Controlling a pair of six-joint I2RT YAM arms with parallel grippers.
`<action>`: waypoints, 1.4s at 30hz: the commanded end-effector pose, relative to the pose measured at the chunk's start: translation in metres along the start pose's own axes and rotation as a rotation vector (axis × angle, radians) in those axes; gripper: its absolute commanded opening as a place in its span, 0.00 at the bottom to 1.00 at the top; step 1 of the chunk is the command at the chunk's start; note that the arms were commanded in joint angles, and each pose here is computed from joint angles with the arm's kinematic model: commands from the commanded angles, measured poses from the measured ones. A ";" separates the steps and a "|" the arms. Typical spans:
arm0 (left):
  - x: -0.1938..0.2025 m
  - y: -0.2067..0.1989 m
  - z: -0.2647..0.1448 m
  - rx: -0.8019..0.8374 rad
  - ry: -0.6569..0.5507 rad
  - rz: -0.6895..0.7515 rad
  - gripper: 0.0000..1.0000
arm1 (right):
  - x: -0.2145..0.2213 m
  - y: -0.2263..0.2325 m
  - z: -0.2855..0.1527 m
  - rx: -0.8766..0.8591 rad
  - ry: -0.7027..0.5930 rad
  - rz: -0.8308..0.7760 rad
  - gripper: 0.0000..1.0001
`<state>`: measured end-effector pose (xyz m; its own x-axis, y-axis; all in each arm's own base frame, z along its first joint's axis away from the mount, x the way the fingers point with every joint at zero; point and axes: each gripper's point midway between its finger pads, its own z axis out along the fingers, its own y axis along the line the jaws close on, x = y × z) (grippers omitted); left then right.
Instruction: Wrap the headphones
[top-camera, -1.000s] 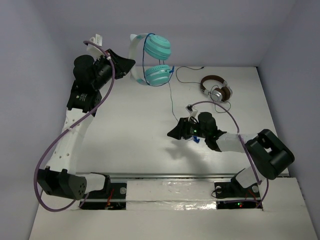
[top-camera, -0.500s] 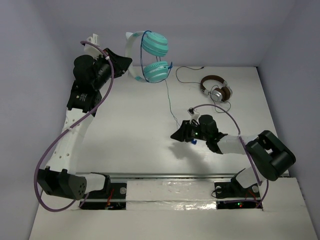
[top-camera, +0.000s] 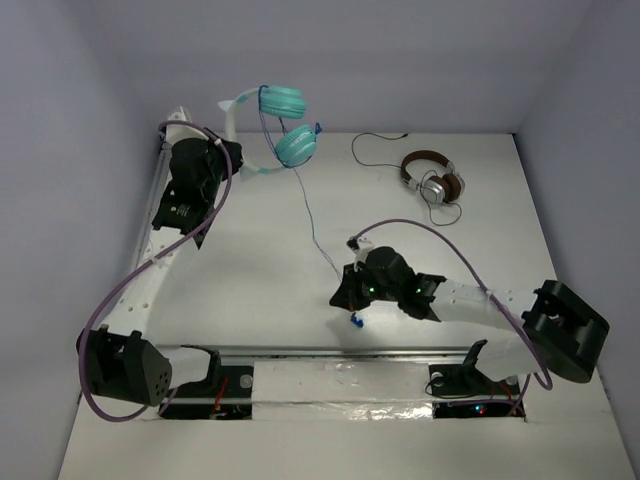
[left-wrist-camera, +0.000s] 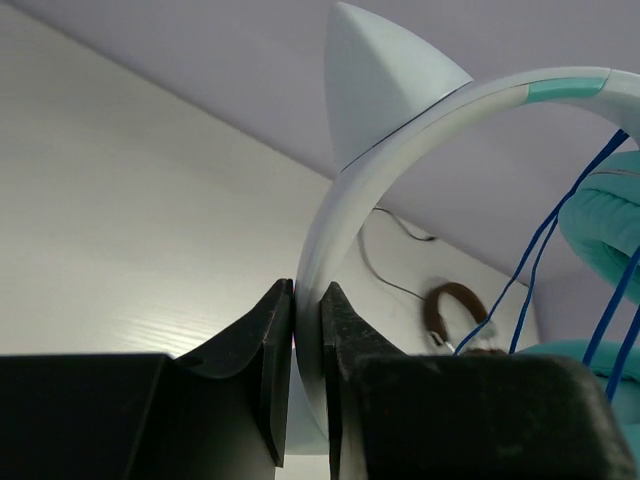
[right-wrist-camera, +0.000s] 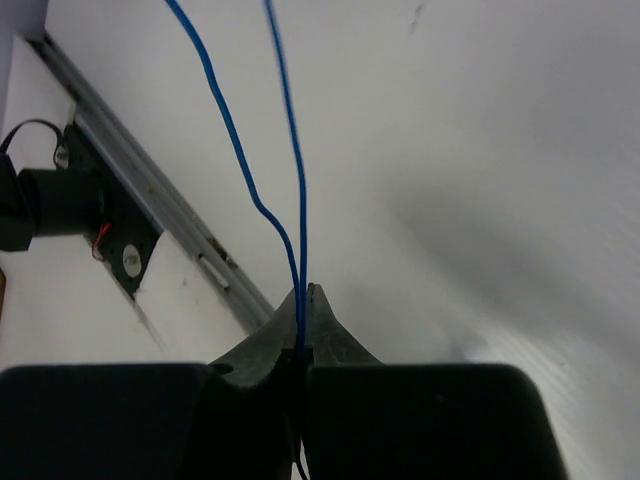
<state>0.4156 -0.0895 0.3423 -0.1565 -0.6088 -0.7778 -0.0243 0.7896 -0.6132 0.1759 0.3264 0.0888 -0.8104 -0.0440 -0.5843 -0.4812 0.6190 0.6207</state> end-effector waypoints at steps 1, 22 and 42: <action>-0.038 0.013 0.001 -0.077 -0.216 -0.057 0.00 | -0.001 0.016 -0.013 0.065 0.043 -0.059 0.00; 0.191 0.060 -0.023 -0.246 0.142 0.303 0.00 | -0.118 0.123 -0.121 0.201 -0.151 -0.448 0.00; 0.289 0.037 -0.112 0.136 0.552 0.472 0.00 | -0.187 0.034 -0.128 0.624 -0.303 -0.523 0.00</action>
<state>0.2633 -0.2068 0.0834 -0.6284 -0.0155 -0.7777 0.2019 0.9623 -0.1823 0.2509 0.2700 0.2682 -0.4297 -0.3040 -0.8502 -0.4921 0.8683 -0.0618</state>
